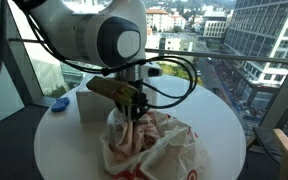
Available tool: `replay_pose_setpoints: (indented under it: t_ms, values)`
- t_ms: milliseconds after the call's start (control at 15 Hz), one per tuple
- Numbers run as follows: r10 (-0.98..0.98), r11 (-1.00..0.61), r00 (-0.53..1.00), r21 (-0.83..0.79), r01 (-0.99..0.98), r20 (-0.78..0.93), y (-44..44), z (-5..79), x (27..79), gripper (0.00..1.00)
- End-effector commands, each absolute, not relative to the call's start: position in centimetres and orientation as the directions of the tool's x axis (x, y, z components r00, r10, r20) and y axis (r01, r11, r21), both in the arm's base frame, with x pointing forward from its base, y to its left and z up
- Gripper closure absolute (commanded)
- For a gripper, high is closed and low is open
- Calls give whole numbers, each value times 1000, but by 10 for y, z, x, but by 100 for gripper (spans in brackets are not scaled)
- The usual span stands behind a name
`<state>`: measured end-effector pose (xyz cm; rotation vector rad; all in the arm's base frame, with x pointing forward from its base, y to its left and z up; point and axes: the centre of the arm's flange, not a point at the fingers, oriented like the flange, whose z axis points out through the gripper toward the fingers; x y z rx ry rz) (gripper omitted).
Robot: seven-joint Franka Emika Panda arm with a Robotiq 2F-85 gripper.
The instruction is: Remove everything from the top of the box and put them in the plastic
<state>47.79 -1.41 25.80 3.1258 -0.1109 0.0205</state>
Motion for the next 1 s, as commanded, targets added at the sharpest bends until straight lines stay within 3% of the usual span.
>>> replay_pose_setpoints:
  t_ms: [0,67,200,667,933]
  values:
    - [20,-1000,998,-21,21,51,-32,228,483,89]
    - [38,-999,998,-17,39,58,-34,225,482,64]
    - [73,-997,995,-21,74,72,-29,238,481,59]
    - [192,-979,974,88,182,122,15,343,513,5]
    - [339,-939,926,123,321,168,63,391,560,0]
